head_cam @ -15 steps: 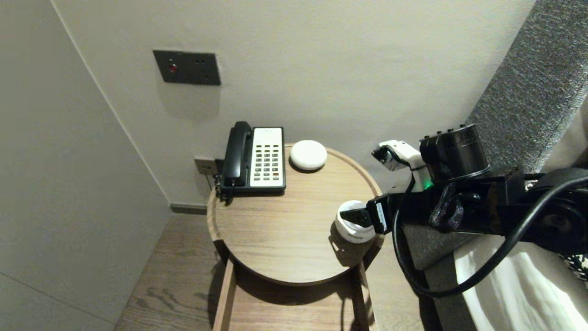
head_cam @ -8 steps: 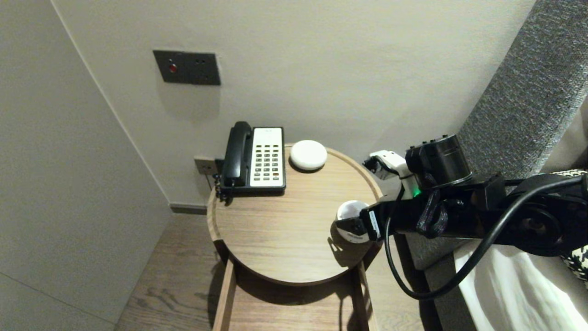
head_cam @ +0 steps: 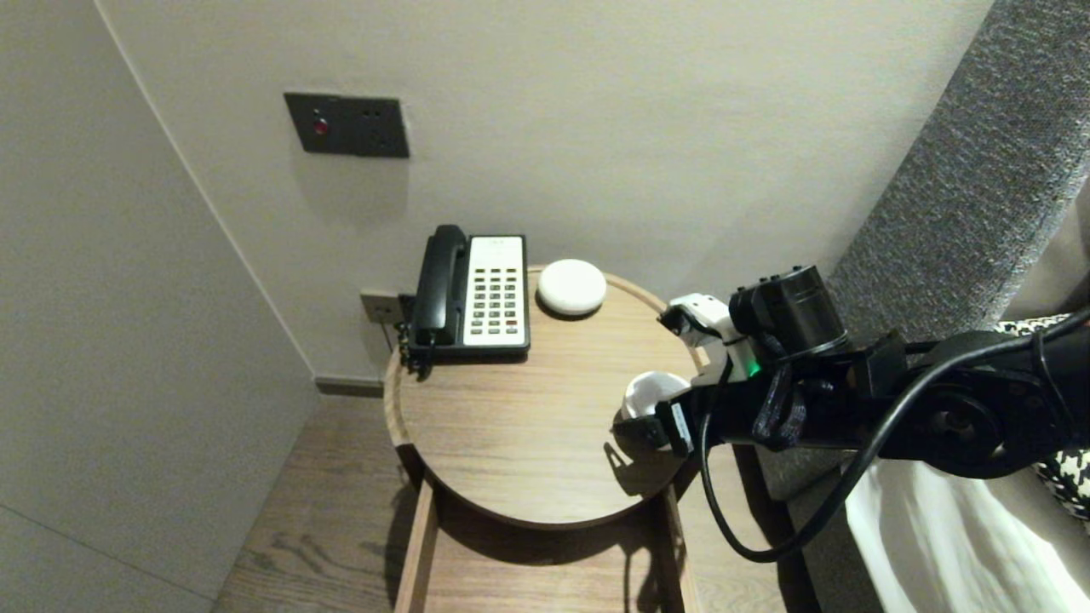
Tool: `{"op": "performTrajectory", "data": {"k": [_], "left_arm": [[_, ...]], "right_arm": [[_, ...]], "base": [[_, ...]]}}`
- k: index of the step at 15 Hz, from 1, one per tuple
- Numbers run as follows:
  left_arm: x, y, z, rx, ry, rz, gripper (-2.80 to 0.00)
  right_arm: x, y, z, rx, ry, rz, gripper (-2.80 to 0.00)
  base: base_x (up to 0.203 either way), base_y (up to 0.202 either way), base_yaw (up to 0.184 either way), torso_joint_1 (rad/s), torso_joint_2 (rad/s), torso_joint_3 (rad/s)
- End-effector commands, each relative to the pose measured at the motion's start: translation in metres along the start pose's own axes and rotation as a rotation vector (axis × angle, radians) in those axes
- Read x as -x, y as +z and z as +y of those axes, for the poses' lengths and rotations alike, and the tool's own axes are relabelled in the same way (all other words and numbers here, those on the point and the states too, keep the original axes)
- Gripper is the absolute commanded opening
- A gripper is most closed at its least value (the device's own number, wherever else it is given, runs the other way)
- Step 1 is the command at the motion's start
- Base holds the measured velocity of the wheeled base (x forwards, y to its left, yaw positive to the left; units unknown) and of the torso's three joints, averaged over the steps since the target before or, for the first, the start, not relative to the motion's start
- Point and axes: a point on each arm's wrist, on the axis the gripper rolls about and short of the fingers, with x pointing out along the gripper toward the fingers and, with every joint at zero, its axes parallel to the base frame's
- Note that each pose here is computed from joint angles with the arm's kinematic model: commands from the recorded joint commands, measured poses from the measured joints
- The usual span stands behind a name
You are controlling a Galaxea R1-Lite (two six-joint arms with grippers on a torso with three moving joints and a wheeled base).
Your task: Put the remote controls on the table in the drawer one by one
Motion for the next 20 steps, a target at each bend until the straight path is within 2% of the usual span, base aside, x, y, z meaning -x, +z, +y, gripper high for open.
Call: {"op": "performTrajectory", "data": {"k": [1, 5, 6, 13, 16, 20], "left_arm": [[0.000, 0.000, 0.000, 0.000, 0.001, -0.001, -2.80], [0.000, 0.000, 0.000, 0.000, 0.001, -0.001, -2.80], [0.000, 0.000, 0.000, 0.000, 0.001, -0.001, -2.80], [0.000, 0.000, 0.000, 0.000, 0.001, -0.001, -2.80], [0.000, 0.000, 0.000, 0.000, 0.001, -0.001, -2.80], [0.000, 0.000, 0.000, 0.000, 0.001, -0.001, -2.80]], "right_arm": [[-0.004, -0.001, 0.000, 0.000, -0.004, 0.006, 0.00], [-0.005, -0.001, -0.001, -0.001, -0.007, 0.011, 0.00], [-0.005, -0.002, 0.000, 0.000, -0.006, 0.012, -2.80], [-0.001, 0.000, 0.000, 0.000, -0.009, -0.001, -2.80], [0.017, 0.008, 0.001, -0.007, -0.002, -0.049, -2.80], [0.044, 0.008, 0.018, -0.033, 0.049, -0.088, -2.80]], "base": [[0.000, 0.000, 0.000, 0.000, 0.00, 0.000], [0.000, 0.000, 0.000, 0.000, 0.00, 0.000], [0.000, 0.000, 0.000, 0.000, 0.00, 0.000], [0.000, 0.000, 0.000, 0.000, 0.00, 0.000], [0.000, 0.000, 0.000, 0.000, 0.00, 0.000], [0.000, 0.000, 0.000, 0.000, 0.00, 0.000]]}}
